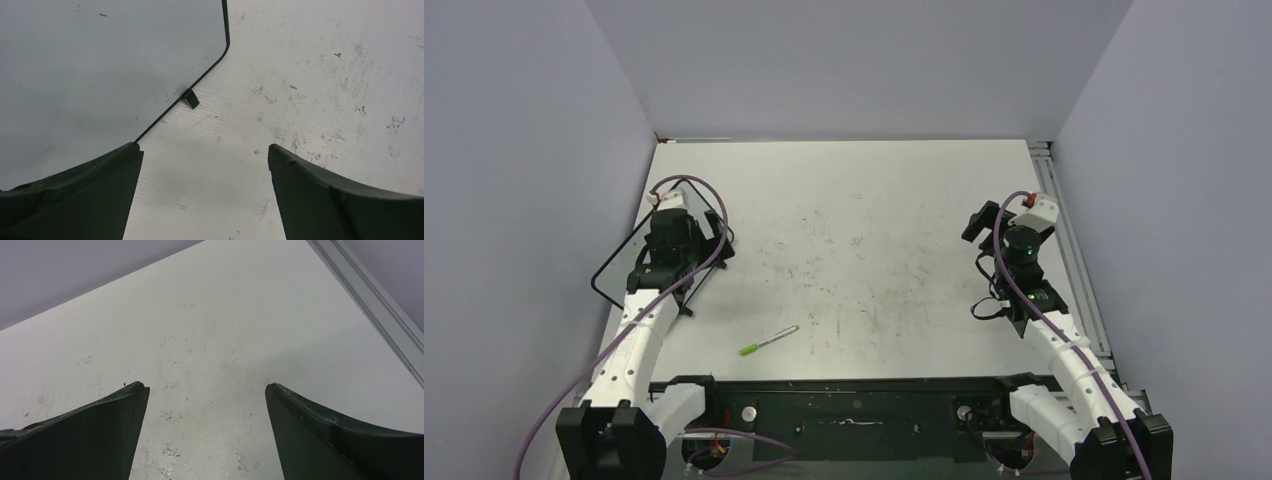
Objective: Write a sentence on the whiteboard
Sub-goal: Move the whiteboard to the center of the board.
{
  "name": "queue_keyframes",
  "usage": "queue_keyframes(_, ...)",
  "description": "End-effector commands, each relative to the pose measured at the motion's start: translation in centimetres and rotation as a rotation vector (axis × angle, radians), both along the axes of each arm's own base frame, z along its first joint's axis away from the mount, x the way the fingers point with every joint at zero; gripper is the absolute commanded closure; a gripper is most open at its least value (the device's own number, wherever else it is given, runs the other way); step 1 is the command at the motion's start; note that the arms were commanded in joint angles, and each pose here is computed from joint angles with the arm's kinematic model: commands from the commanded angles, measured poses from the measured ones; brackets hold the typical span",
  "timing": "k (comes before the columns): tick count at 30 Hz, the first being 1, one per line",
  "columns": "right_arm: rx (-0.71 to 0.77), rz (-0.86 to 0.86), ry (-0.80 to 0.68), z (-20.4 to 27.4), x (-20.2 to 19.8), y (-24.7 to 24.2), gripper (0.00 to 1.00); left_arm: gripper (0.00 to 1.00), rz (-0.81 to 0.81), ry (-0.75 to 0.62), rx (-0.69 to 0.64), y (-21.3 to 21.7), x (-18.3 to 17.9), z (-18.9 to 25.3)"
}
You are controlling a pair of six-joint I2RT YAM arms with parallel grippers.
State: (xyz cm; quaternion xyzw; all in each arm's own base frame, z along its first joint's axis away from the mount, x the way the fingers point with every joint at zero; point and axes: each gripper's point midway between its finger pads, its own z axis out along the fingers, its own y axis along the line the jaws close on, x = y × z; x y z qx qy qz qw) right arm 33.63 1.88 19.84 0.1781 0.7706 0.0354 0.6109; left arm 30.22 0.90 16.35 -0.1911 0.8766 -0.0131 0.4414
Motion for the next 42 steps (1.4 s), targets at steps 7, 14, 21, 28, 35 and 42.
queue_keyframes(7,0.048,0.061,-0.097,3.3,0.6,1.4,0.10,0.18,0.002,-0.014,-0.050,-0.8,4.6,-0.9)
queue_keyframes(14,0.053,0.072,-0.113,3.8,0.3,1.5,0.10,0.27,0.098,-0.019,0.033,-3.0,5.8,-2.9)
queue_keyframes(21,0.047,0.076,-0.112,3.9,0.4,1.6,0.10,0.39,0.286,-0.032,0.000,-2.2,5.0,-5.5)
queue_keyframes(28,0.051,0.084,-0.101,3.5,0.8,1.8,0.10,0.46,0.430,-0.020,-0.047,-1.4,3.3,-8.7)
queue_keyframes(35,0.052,0.091,-0.095,3.2,1.0,2.0,0.10,0.53,0.476,-0.021,-0.046,-1.0,3.5,-10.2)
queue_keyframes(42,0.054,0.099,-0.087,2.9,1.2,2.2,0.10,0.58,0.485,0.009,-0.016,-0.9,4.0,-11.6)
